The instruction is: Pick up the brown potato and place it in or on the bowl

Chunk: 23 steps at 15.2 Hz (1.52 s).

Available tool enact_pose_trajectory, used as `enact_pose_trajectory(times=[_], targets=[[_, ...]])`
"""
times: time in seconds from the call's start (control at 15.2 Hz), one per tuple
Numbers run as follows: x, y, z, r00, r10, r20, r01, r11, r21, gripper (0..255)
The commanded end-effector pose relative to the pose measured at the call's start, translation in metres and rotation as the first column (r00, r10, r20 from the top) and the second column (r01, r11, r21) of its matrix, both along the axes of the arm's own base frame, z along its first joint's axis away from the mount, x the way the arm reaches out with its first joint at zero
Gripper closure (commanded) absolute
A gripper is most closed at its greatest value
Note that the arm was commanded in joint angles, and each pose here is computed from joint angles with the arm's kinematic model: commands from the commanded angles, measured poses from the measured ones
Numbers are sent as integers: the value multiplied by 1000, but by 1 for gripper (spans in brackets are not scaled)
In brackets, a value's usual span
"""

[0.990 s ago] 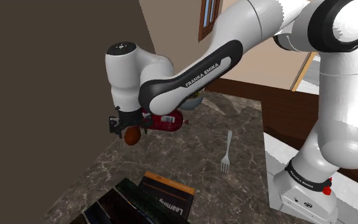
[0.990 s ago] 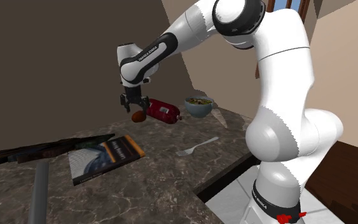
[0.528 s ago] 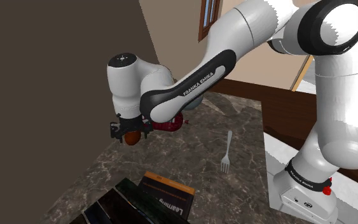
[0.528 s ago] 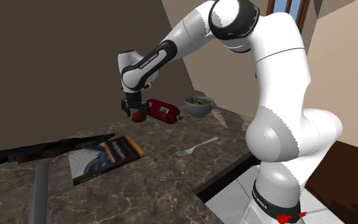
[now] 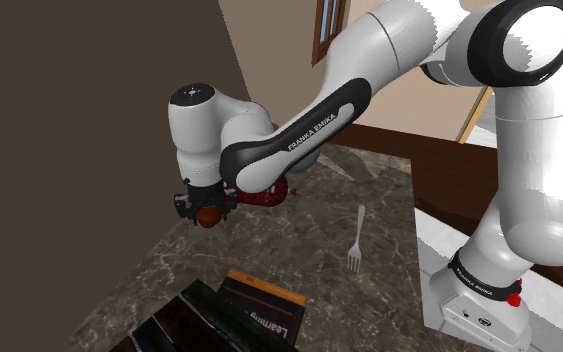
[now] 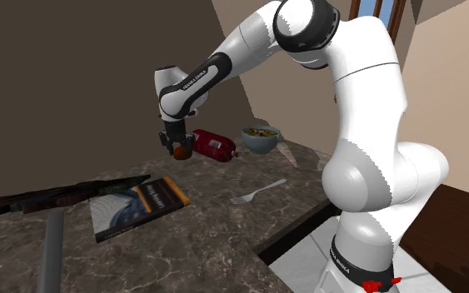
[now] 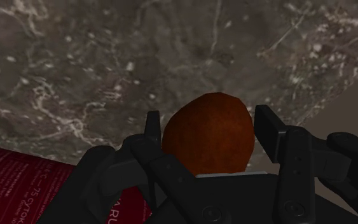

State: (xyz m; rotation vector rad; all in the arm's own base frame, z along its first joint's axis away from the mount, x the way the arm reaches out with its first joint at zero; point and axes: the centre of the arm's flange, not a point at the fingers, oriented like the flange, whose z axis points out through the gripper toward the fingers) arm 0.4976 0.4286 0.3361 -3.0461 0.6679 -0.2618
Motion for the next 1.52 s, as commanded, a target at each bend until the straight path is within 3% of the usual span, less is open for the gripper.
enact_pose_trajectory(times=[0.0,0.4,1.45], targets=[[0,0,0,1000,0,0,0,1000,0,255],[0,0,0,1000,0,0,0,1000,0,255],[0,0,84,1000,0,0,0,1000,0,255]])
